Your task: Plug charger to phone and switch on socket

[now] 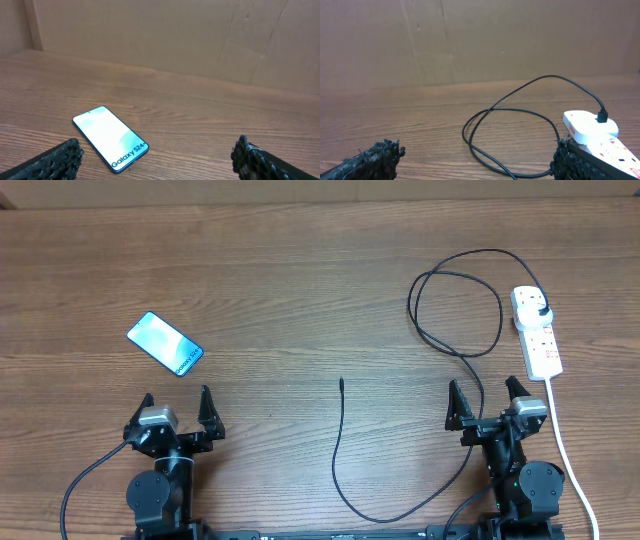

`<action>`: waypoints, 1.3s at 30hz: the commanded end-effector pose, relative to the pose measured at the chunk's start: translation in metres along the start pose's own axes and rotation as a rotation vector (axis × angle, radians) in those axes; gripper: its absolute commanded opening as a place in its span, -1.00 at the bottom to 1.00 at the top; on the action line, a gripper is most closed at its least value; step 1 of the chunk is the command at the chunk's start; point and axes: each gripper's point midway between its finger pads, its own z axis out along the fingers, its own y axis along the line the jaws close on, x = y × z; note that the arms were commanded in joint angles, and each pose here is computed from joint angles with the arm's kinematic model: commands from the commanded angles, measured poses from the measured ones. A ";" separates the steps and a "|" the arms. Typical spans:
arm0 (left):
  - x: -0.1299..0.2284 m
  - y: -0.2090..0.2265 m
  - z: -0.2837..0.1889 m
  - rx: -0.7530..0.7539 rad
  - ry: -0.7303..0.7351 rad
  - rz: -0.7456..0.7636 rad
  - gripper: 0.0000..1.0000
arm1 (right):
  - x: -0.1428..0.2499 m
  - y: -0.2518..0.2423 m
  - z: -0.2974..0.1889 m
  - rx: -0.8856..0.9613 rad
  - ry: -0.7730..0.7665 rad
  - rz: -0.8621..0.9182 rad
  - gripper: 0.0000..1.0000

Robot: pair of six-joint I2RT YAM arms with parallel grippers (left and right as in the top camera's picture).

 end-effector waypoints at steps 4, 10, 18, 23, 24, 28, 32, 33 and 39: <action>-0.001 0.002 0.000 -0.008 -0.006 0.021 0.99 | 0.002 -0.002 0.000 0.010 -0.004 -0.004 1.00; -0.001 0.002 0.000 -0.008 -0.007 0.022 0.99 | 0.002 -0.002 0.000 0.010 -0.004 -0.004 1.00; -0.001 0.002 0.000 -0.009 -0.006 0.022 0.99 | 0.002 -0.002 0.000 0.010 -0.004 -0.004 1.00; -0.001 0.002 0.000 -0.009 -0.007 0.022 0.99 | 0.002 -0.002 0.000 0.010 -0.004 -0.004 1.00; -0.001 0.002 0.000 -0.011 -0.007 0.023 0.99 | 0.002 -0.002 0.000 0.010 -0.004 -0.004 1.00; -0.001 0.005 -0.001 -0.029 -0.008 0.050 0.99 | 0.002 -0.002 0.000 0.010 -0.004 -0.004 1.00; -0.001 0.007 -0.001 -0.035 -0.006 0.071 0.99 | 0.002 -0.002 0.000 0.010 -0.004 -0.004 1.00; -0.001 0.006 -0.001 -0.035 -0.007 0.071 0.99 | 0.002 -0.002 0.000 0.010 -0.004 -0.004 1.00; -0.007 0.004 -0.002 -0.026 -0.018 0.071 0.99 | 0.002 -0.002 0.000 0.010 -0.004 -0.004 0.99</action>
